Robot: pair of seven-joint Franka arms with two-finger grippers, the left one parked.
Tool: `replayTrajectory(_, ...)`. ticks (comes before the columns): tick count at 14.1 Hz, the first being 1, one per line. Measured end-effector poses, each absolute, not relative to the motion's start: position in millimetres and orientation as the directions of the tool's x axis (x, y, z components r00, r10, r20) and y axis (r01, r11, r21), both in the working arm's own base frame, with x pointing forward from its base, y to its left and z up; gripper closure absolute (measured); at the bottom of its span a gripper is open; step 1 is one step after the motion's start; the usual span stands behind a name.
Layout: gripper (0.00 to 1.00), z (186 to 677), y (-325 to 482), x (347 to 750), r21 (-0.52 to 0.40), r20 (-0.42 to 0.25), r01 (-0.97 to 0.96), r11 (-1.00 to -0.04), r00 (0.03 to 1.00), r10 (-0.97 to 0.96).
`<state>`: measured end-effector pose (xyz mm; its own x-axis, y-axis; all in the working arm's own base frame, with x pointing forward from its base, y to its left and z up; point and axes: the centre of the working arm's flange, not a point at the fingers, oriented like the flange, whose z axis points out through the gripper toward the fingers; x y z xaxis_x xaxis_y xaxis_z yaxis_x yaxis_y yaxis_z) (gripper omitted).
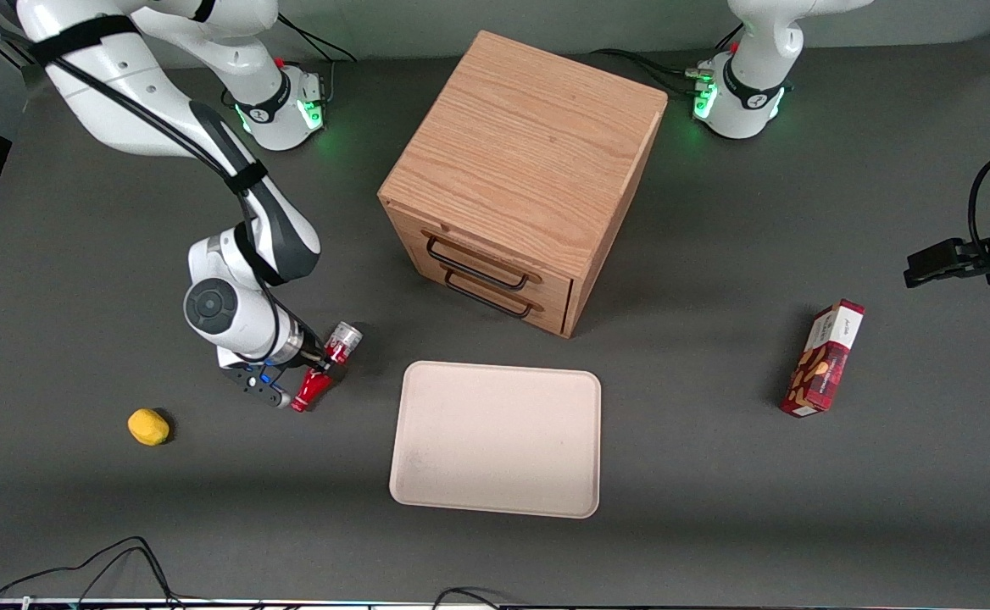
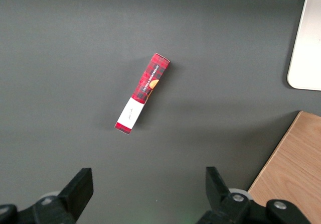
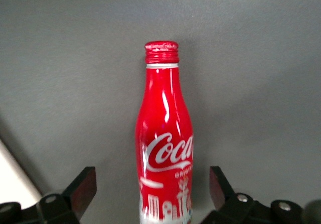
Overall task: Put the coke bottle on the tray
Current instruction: 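Lower the open right gripper over the red Coca-Cola bottle, then close the right gripper around the bottle's body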
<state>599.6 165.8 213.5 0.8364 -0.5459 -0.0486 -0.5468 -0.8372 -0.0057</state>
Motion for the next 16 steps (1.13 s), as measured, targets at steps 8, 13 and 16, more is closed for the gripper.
replayTrajectory(8, 0.35, 185.5, 161.4, 600.0, -0.014, -0.053, -0.560, -0.828, 0.828, -0.559)
replayTrajectory(13, 0.44, 186.3, 161.3, 600.6, -0.017, -0.051, -0.561, -0.828, 0.827, -0.559)
replayTrajectory(16, 0.44, 194.6, 159.6, 607.5, -0.024, -0.036, -0.556, -0.831, 0.831, -0.555)
